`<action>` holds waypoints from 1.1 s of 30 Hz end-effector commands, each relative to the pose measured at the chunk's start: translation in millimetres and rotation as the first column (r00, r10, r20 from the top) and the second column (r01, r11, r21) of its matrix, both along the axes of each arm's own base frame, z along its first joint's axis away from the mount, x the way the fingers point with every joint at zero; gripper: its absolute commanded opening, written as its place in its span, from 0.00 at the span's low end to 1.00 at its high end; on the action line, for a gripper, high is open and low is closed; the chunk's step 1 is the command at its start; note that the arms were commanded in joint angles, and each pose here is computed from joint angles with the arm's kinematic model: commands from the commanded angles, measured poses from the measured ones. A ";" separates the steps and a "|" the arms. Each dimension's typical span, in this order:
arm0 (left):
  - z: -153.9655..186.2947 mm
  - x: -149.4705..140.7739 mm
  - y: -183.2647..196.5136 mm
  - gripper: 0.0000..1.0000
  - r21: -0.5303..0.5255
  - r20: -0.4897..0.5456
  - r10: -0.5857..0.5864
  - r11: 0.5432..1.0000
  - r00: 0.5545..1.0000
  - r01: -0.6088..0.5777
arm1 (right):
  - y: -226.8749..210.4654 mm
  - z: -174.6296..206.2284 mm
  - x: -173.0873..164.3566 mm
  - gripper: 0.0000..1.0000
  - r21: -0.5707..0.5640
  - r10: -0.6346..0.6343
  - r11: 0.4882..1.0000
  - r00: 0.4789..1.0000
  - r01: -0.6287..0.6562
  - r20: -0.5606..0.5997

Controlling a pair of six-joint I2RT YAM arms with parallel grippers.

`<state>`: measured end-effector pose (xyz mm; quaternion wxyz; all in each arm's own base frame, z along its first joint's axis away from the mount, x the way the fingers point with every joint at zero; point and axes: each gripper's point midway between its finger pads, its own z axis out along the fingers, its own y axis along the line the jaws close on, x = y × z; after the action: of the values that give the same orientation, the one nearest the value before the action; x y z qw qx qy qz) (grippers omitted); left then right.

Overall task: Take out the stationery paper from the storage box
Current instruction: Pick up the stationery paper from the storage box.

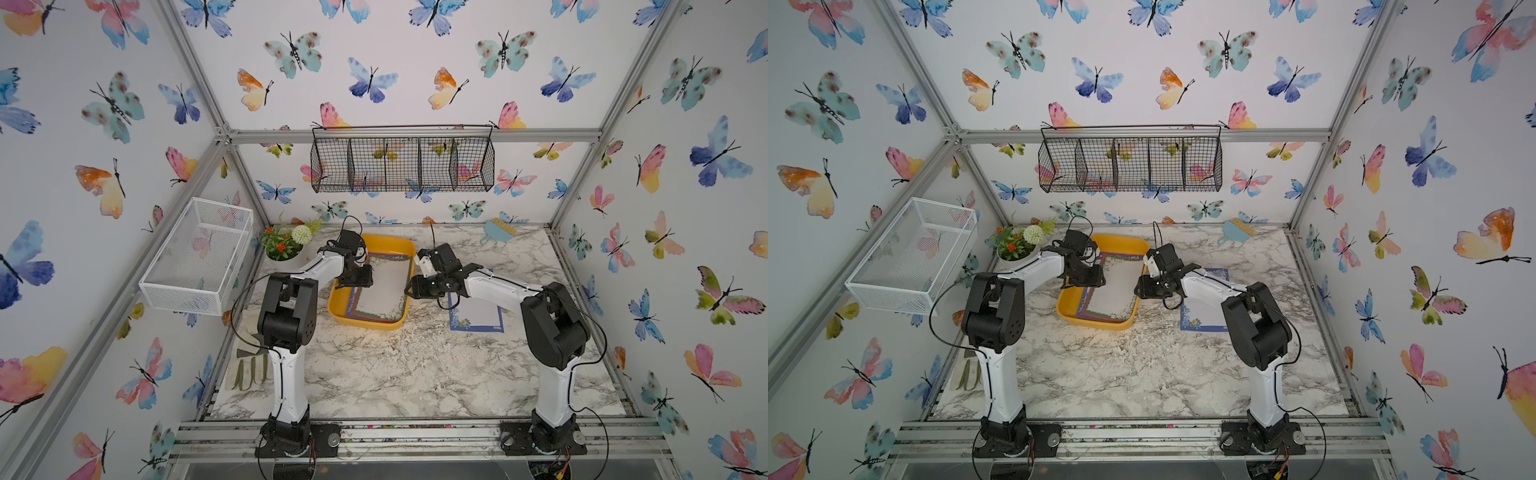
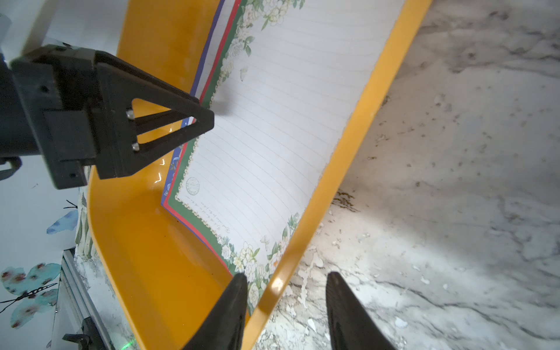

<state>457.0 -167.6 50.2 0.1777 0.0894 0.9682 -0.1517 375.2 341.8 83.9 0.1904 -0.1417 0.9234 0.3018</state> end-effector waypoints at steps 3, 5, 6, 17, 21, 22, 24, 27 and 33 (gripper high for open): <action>4.0 -0.2 -9.7 0.45 -0.064 -0.020 -0.004 0.998 1.000 0.003 | 1.0 -9.1 -5.3 0.46 -0.008 0.009 1.000 1.000 -0.009 -0.020; 3.8 0.8 -9.3 0.45 -0.086 -0.024 0.006 0.996 1.000 -0.008 | 1.4 -8.4 -5.2 0.46 -0.005 0.010 1.000 1.000 -0.010 -0.018; 3.4 1.0 -9.0 0.44 -0.096 -0.027 0.010 0.995 1.000 -0.013 | 1.4 -8.1 -5.2 0.46 -0.004 0.008 1.000 1.000 -0.008 -0.019; -10.4 2.4 -3.2 0.46 -0.113 -0.060 0.046 0.992 0.997 -0.053 | 1.2 -7.1 -5.1 0.46 -0.004 0.008 1.000 1.000 -0.008 -0.017; -20.3 1.6 -1.1 0.46 -0.097 -0.076 0.051 0.994 0.996 -0.059 | 0.5 -7.7 -5.5 0.46 -0.007 0.007 1.000 1.000 -0.008 -0.017; -22.7 1.0 -0.3 0.46 -0.092 -0.080 0.053 0.994 0.995 -0.061 | 0.5 -7.7 -5.6 0.46 -0.007 0.008 1.000 1.000 -0.008 -0.017; -25.7 0.9 0.7 0.46 -0.085 -0.084 0.056 0.994 0.995 -0.063 | 0.7 -8.4 -6.0 0.46 -0.006 0.010 1.000 1.000 -0.010 -0.019; -27.7 0.3 0.4 0.46 -0.086 -0.088 0.054 0.994 0.995 -0.061 | 0.8 -8.1 -6.0 0.46 -0.005 0.009 1.000 1.000 -0.009 -0.019; -18.0 0.4 -5.9 0.42 -0.125 -0.079 0.037 0.991 0.996 -0.046 | 0.7 -7.7 -6.0 0.46 -0.006 0.010 1.000 1.000 -0.011 -0.017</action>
<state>463.1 -168.9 39.0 0.1650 0.0520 0.9650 -0.1973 374.8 341.6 83.3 0.1897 -0.1417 0.9236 0.3016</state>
